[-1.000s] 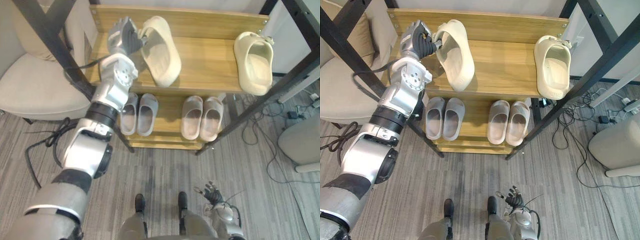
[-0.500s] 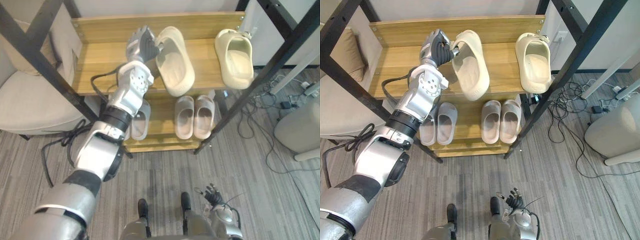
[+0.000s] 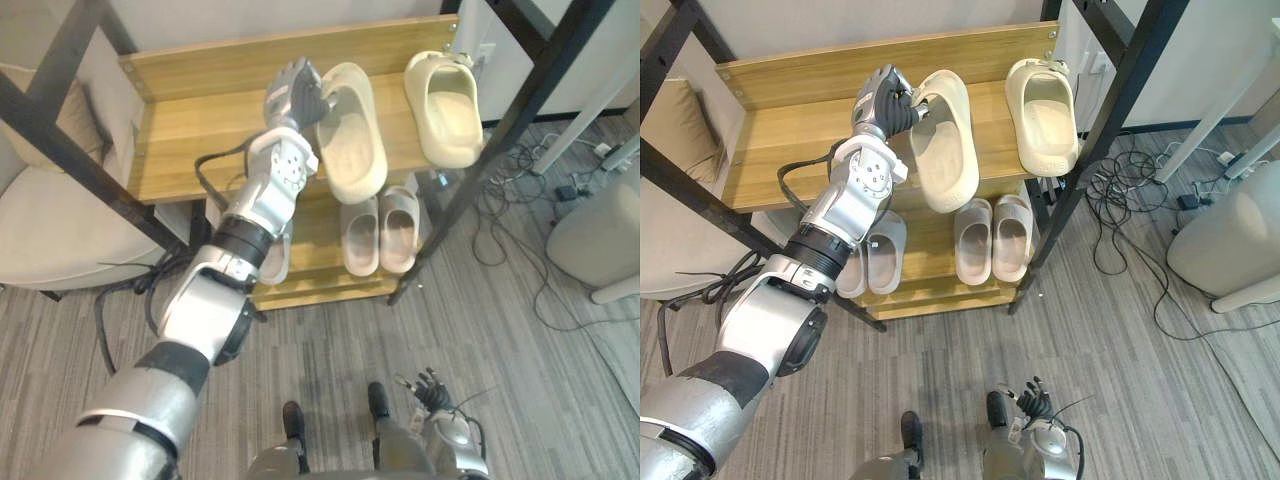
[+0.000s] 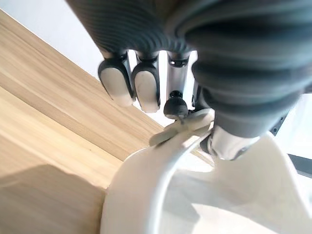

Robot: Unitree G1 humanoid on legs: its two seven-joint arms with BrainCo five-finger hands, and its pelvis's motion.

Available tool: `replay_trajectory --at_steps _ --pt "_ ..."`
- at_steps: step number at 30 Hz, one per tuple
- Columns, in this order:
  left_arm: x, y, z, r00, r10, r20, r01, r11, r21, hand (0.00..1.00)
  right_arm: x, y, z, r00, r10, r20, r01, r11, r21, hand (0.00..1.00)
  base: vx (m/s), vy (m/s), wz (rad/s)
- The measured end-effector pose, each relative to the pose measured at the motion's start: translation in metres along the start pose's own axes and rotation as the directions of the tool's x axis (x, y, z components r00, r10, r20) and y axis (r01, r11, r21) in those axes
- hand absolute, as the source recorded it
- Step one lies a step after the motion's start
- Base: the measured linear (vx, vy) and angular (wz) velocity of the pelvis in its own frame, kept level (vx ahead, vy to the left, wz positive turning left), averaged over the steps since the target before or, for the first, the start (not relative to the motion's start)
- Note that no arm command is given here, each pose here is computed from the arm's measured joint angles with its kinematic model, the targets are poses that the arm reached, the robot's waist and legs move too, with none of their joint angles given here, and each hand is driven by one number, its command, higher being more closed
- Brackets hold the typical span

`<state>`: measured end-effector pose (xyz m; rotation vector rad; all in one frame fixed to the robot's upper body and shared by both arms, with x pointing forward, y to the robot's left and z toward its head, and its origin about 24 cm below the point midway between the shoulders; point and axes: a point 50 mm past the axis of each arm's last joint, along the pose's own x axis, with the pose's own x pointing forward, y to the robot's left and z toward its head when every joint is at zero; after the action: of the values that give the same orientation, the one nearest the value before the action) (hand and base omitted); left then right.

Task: Organize the slippers on the shoe rack

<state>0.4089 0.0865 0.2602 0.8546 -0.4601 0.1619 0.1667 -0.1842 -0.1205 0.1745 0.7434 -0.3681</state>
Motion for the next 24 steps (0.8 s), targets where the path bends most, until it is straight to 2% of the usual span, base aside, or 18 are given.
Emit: replay_trajectory --at_steps 8,9,24 --pt "0.001 0.003 0.001 1.000 0.018 0.010 -0.017 1.000 -0.016 1.00 0.000 -0.007 0.001 1.000 -0.015 0.003 0.015 1.000 -0.012 0.00 0.00 0.054 0.01" --pt "0.001 0.005 0.000 1.000 0.023 0.007 -0.023 0.999 -0.022 0.00 0.001 -0.007 0.001 1.000 -0.014 0.004 0.014 1.000 -0.014 0.00 0.01 0.055 -0.01" --pt "0.002 0.005 -0.001 1.000 0.017 -0.016 -0.017 0.998 -0.064 0.00 0.001 -0.011 0.002 1.000 -0.019 0.007 0.019 1.000 -0.022 0.00 0.02 0.054 0.00"
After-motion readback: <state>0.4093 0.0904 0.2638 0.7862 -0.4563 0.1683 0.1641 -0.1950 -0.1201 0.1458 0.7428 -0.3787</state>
